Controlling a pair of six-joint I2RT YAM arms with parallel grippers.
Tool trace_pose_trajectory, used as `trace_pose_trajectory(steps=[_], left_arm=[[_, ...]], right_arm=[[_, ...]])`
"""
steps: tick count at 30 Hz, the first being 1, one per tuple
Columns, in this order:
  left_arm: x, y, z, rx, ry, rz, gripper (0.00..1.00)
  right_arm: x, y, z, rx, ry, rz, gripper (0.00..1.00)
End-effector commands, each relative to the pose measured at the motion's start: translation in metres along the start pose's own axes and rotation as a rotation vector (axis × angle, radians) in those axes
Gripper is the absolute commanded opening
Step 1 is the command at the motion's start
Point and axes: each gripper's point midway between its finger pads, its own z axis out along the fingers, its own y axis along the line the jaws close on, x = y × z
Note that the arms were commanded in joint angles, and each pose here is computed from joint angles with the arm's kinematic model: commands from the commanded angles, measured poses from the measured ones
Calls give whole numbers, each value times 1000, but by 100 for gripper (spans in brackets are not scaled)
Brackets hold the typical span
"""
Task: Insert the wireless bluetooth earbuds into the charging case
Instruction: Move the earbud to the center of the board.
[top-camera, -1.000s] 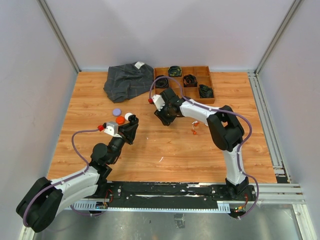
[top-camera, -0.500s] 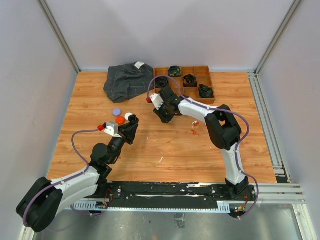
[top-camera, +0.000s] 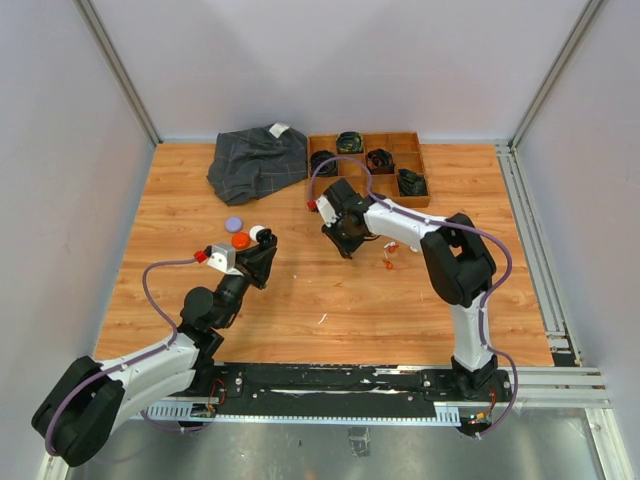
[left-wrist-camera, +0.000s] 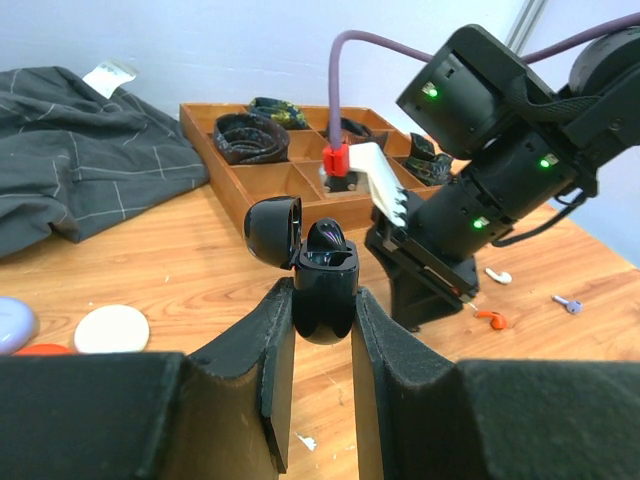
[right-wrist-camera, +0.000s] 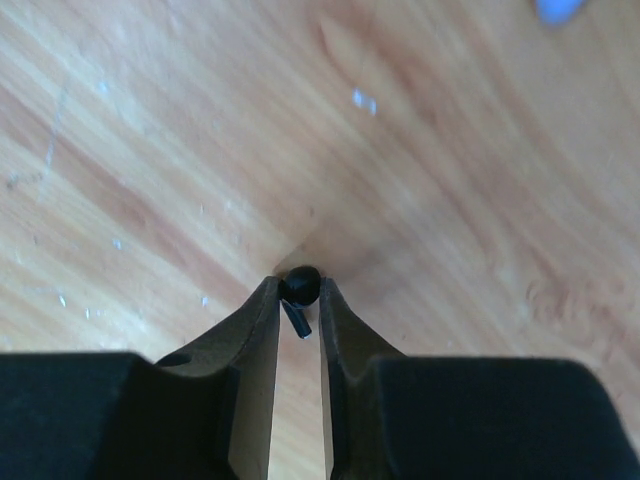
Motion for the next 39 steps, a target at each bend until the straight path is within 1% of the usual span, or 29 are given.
trace_pose_trajectory(steps=[1,3,6,11,15,26,33,36,39], left_arm=[[-9,3,-1,-9,-41,16,0],[-9,2,-1,-6,-41,15,0],[-10,2,-1,-5,-44,14,0],[-10,2,-1,-5,-44,10,0],[-10,2,-1,-3,-41,9,0],[-10,0,-1,5,-41,-1,0],[-10,-1,-1,9,-41,-4,0],[-9,-1,-1,9,-40,-3,0],[-10,-1,-1,10,-41,-2,0]], right_arm=[[57,5,-18,40,165,140,17],[73,10,-21,42,192,181,17],[88,17,-24,44,205,218,19],[97,22,-27,42,195,254,31],[96,31,-30,18,185,248,37],[106,57,-36,-31,223,247,38],[96,72,-49,-92,205,228,38],[93,64,-56,-49,211,207,38],[81,52,-66,14,186,185,39]])
